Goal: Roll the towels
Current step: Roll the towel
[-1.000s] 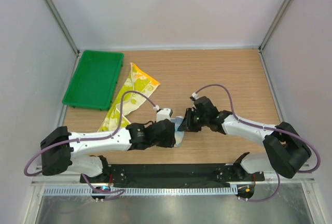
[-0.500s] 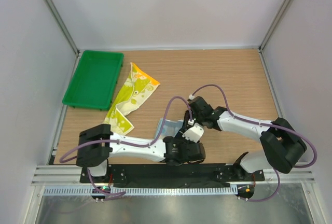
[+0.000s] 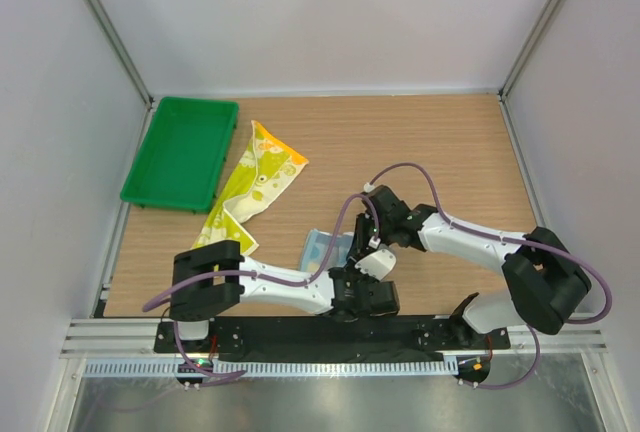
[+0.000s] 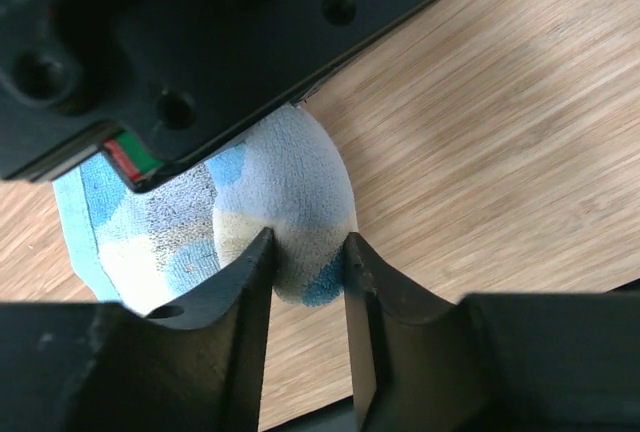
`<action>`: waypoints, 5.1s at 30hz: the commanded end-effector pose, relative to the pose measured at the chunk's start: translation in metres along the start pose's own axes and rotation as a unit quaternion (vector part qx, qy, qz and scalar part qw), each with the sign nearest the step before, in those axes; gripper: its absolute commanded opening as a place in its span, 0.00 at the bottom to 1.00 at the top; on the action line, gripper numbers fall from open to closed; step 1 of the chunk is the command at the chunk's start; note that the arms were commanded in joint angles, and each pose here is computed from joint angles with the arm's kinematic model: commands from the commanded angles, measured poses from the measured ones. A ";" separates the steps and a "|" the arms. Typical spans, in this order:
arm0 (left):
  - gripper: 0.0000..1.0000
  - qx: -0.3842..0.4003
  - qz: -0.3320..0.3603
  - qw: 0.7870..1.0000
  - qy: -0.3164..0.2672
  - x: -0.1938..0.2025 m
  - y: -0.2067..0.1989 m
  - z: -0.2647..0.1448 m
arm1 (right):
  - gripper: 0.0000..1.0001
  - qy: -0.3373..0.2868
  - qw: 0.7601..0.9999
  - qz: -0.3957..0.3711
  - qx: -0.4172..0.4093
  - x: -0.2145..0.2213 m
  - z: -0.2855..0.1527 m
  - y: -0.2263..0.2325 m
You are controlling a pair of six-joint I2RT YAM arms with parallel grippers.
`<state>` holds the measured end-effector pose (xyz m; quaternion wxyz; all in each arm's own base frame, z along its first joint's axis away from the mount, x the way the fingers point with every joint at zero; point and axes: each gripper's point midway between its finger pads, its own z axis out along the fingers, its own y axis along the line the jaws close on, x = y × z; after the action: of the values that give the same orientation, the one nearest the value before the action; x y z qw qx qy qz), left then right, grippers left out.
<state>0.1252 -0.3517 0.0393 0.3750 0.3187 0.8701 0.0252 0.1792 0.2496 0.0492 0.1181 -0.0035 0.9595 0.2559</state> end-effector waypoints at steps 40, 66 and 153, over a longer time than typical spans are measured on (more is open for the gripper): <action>0.00 0.294 -0.437 0.850 0.017 0.009 0.057 -0.017 | 0.77 -0.124 0.974 0.051 -0.184 -0.071 -0.072 0.009; 0.00 0.253 -0.620 0.734 0.114 0.073 0.085 0.011 | 0.77 -0.020 0.974 -0.026 -0.226 -0.025 0.045 0.047; 0.00 0.088 -0.109 0.990 -0.027 -0.034 -0.011 0.009 | 0.53 -0.061 0.996 -0.005 0.065 -0.037 -0.058 -0.004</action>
<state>0.1431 -0.3731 0.0420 0.3831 0.2787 0.8797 -0.0417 0.1944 0.2142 0.0770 0.1475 0.0177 0.9711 0.1868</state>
